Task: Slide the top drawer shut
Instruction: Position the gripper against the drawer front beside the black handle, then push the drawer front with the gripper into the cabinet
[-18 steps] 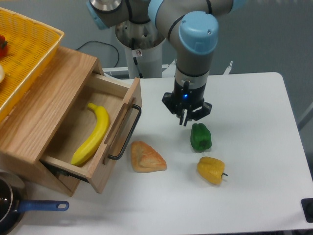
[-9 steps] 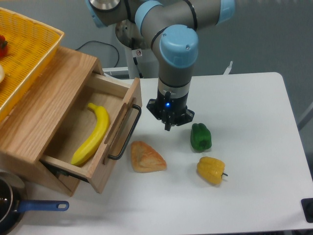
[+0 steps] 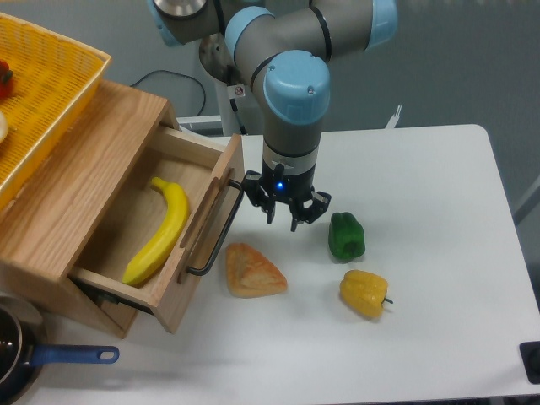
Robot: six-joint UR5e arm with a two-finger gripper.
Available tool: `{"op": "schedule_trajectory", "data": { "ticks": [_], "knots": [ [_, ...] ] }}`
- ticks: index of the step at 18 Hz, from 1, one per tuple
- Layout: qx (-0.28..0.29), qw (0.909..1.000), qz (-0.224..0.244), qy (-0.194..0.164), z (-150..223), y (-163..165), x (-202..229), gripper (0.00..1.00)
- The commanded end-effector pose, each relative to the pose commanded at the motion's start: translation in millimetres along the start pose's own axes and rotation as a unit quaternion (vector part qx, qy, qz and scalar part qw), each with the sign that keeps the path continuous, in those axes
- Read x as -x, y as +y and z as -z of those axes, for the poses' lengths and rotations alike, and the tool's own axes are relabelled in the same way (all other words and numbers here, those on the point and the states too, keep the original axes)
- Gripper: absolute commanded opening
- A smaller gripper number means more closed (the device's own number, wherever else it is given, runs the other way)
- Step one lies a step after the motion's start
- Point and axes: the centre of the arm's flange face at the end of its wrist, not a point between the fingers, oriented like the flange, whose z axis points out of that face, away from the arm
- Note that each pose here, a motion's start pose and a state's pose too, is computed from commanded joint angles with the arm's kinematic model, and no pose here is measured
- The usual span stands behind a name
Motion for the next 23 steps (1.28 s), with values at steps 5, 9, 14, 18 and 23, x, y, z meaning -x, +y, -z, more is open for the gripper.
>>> {"op": "schedule_trajectory", "data": {
  "ticks": [5, 9, 14, 18, 23],
  "knots": [
    [-0.001, 1.0000, -0.002, 0.002, -0.8, -3.3, -2.1, 0.56],
    [-0.001, 0.9999, -0.014, 0.006, -4.0, -11.3, -13.3, 0.40],
    [0.000, 0.9997, -0.022, 0.007, -5.6, -15.2, -20.5, 0.35],
    [0.001, 0.9996, -0.027, 0.009, -7.6, -17.8, -27.5, 0.30],
    [0.001, 0.9996, -0.029, 0.009, -6.8, -18.5, -29.4, 0.40]
  ]
}}
